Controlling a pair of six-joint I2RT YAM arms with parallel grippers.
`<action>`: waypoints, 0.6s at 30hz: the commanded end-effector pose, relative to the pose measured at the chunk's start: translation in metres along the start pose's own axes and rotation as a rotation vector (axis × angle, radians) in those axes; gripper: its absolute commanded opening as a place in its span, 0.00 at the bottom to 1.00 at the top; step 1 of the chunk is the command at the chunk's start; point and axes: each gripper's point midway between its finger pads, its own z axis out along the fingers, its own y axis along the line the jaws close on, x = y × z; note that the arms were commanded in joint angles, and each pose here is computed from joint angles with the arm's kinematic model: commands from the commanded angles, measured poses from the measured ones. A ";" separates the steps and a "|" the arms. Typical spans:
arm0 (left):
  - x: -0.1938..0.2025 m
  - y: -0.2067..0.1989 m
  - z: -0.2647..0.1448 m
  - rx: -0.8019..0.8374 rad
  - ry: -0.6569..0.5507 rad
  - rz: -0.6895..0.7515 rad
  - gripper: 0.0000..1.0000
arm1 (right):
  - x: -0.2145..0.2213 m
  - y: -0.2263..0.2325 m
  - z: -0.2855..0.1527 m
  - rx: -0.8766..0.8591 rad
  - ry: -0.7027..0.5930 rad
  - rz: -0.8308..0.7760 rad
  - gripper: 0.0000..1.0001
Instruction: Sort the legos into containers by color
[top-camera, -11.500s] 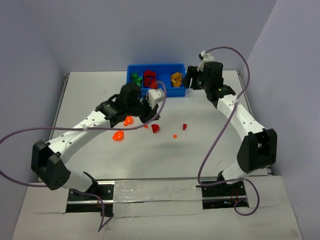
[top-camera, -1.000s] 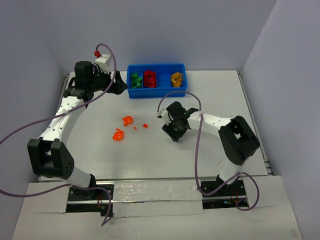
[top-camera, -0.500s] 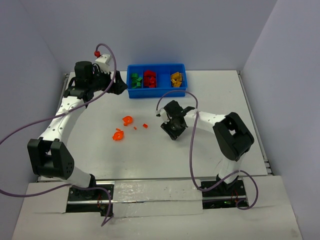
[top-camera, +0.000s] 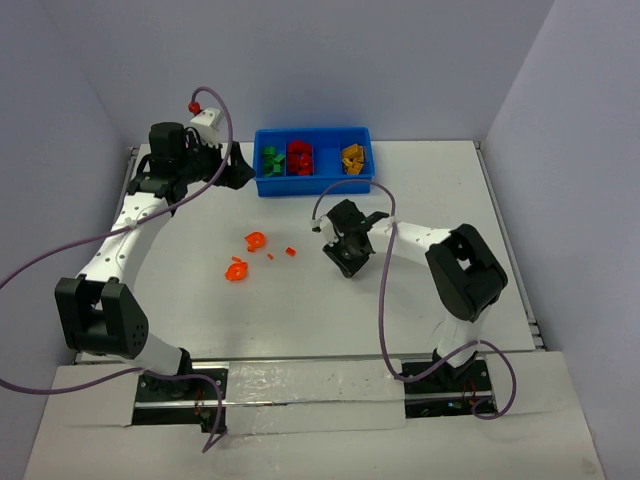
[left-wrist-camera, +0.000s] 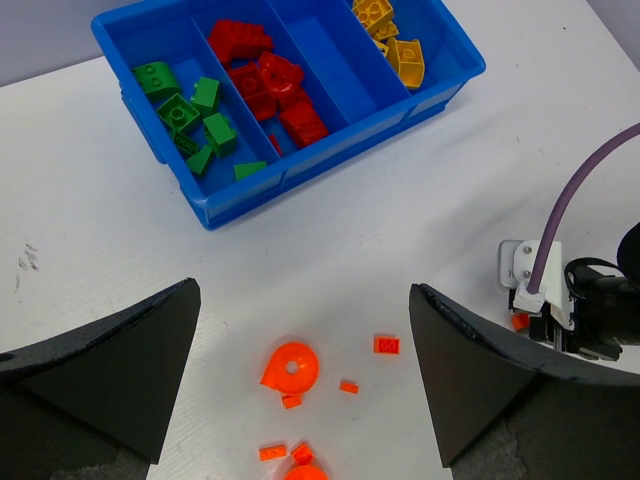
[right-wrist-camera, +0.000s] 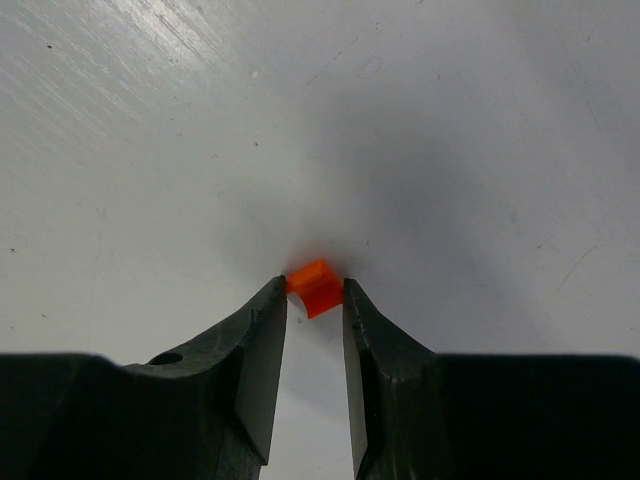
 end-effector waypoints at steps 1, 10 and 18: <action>-0.015 0.000 -0.005 -0.001 -0.047 0.020 0.96 | -0.053 -0.006 -0.043 0.029 -0.164 -0.033 0.34; 0.004 0.006 -0.013 -0.010 -0.015 0.012 0.99 | -0.187 -0.064 -0.125 0.134 -0.526 0.009 0.33; 0.017 0.013 -0.019 -0.038 0.008 0.010 0.99 | -0.273 -0.128 -0.137 0.153 -0.723 0.158 0.33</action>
